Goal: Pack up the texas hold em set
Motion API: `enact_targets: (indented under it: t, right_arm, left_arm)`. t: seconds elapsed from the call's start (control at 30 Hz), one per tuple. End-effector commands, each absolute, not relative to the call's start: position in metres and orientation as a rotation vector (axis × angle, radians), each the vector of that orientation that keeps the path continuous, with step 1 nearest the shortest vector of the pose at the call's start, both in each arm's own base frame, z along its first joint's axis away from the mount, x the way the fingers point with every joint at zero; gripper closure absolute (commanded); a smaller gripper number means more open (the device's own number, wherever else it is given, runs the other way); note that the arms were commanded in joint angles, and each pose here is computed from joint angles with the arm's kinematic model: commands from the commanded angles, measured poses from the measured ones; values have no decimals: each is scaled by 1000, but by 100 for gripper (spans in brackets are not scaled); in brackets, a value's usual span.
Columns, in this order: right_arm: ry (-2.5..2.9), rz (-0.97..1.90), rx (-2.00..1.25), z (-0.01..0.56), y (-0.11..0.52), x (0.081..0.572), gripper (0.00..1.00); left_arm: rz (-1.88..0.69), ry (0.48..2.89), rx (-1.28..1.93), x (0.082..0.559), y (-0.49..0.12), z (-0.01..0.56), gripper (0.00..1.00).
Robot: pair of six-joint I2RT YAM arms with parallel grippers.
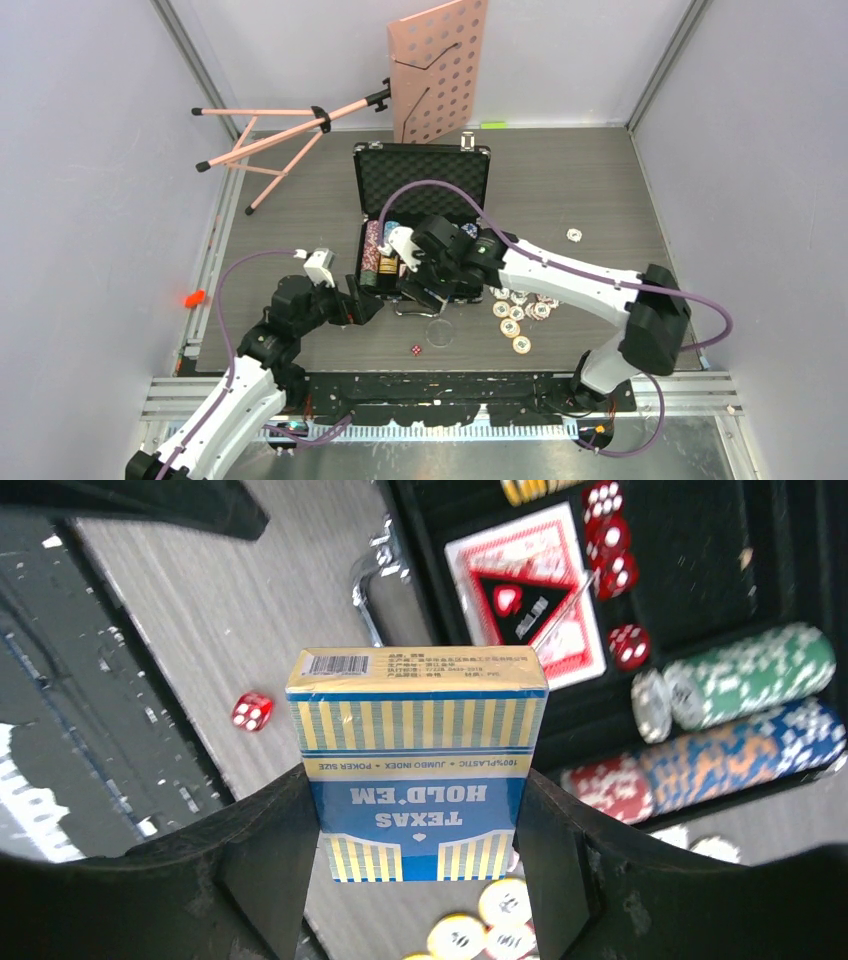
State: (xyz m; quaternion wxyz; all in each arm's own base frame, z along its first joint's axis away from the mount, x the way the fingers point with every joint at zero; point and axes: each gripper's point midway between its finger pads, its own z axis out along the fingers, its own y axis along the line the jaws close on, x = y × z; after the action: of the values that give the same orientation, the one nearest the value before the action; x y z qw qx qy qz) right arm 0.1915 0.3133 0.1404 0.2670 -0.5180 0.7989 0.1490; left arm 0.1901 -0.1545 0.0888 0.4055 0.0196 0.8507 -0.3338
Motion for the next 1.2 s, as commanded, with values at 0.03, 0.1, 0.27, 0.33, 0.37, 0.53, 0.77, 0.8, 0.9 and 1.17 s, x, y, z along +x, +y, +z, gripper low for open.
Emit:
enact_targets:
  t: [0.03,0.1,0.27,0.33,0.37,0.53,0.77,0.8,0.9,1.17]
  right_arm:
    - [1977,348,-1489,156,338,249,47]
    - [1984,315,-1475,155,338,271,48]
    - [1973,257,-1486,157,338,310,48]
    - [1955,274,-1522,154,340,318,48]
    - [1953,272,-1537,150,337,324,48]
    - [1924,326,-1555,149,341,349,46]
    - [1940,239,-1631,114,345,374,46]
    - [1946,232,-1644,106,346,375,46]
    - [1943,216,-1659,100,348,381,46]
    - [1938,133,-1719,87,345,393,36]
  left_arm:
    - [-847,2064,69,198,-156,108,8]
    - [-846,2062,66,198,-156,109,8]
    - [-862,2050,79,197,-158,110,8]
    - [-867,2048,85,196,-159,110,8]
    - [-868,2049,84,197,-159,111,8]
    - [-871,2052,90,197,-160,111,8]
    - [-875,2042,94,196,-160,112,7]
    - [-874,2041,95,196,-160,112,7]
    - [-868,2043,89,196,-159,112,7]
    - [-858,2055,85,197,-158,110,7]
